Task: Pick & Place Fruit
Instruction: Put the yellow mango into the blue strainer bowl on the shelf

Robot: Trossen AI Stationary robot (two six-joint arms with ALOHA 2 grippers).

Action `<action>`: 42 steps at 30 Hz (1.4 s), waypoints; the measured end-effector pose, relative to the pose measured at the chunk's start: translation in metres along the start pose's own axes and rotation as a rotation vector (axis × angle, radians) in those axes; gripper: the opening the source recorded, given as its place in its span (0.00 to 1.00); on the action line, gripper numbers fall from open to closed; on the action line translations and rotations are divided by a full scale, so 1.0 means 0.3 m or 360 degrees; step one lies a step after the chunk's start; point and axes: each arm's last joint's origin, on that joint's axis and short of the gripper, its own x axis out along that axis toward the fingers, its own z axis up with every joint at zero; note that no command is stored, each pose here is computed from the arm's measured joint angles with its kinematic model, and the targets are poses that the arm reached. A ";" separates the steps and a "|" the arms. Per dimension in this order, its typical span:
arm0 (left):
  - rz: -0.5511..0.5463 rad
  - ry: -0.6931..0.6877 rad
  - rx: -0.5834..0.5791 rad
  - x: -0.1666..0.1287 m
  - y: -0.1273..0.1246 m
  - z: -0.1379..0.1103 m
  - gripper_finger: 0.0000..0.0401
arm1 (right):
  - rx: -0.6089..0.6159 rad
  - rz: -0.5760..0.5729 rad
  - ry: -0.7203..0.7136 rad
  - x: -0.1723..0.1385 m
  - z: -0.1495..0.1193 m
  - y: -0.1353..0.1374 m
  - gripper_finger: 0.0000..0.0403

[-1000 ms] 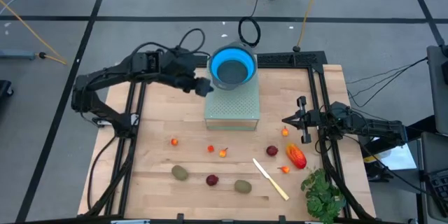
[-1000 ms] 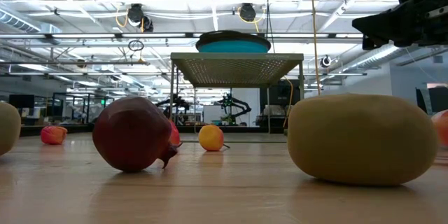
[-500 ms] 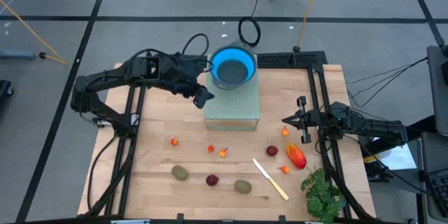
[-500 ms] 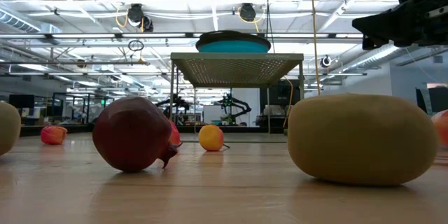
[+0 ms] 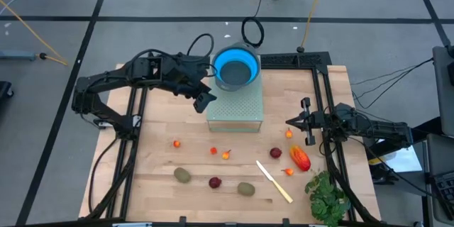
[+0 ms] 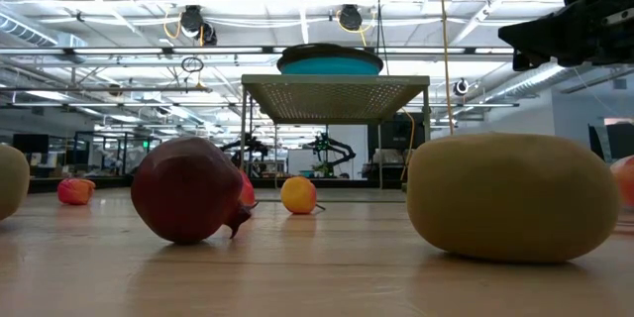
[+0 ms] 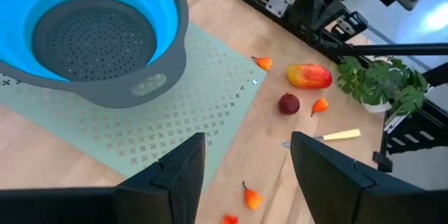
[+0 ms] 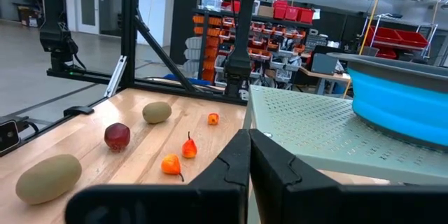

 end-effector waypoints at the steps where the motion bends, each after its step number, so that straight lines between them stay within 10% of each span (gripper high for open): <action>1: 0.0000 -0.0001 0.0010 0.000 0.000 0.000 0.53 | 0.0000 -0.0001 -0.0002 0.000 0.000 0.000 0.00; 22: -0.0286 -0.0307 0.0070 0.053 -0.030 -0.135 0.53 | 0.0310 0.0005 -0.0031 0.000 0.006 0.000 0.00; 42: -0.0407 -0.0481 0.0131 -0.064 0.141 -0.427 0.53 | 0.0595 -0.0128 -0.0130 0.009 0.026 -0.013 0.00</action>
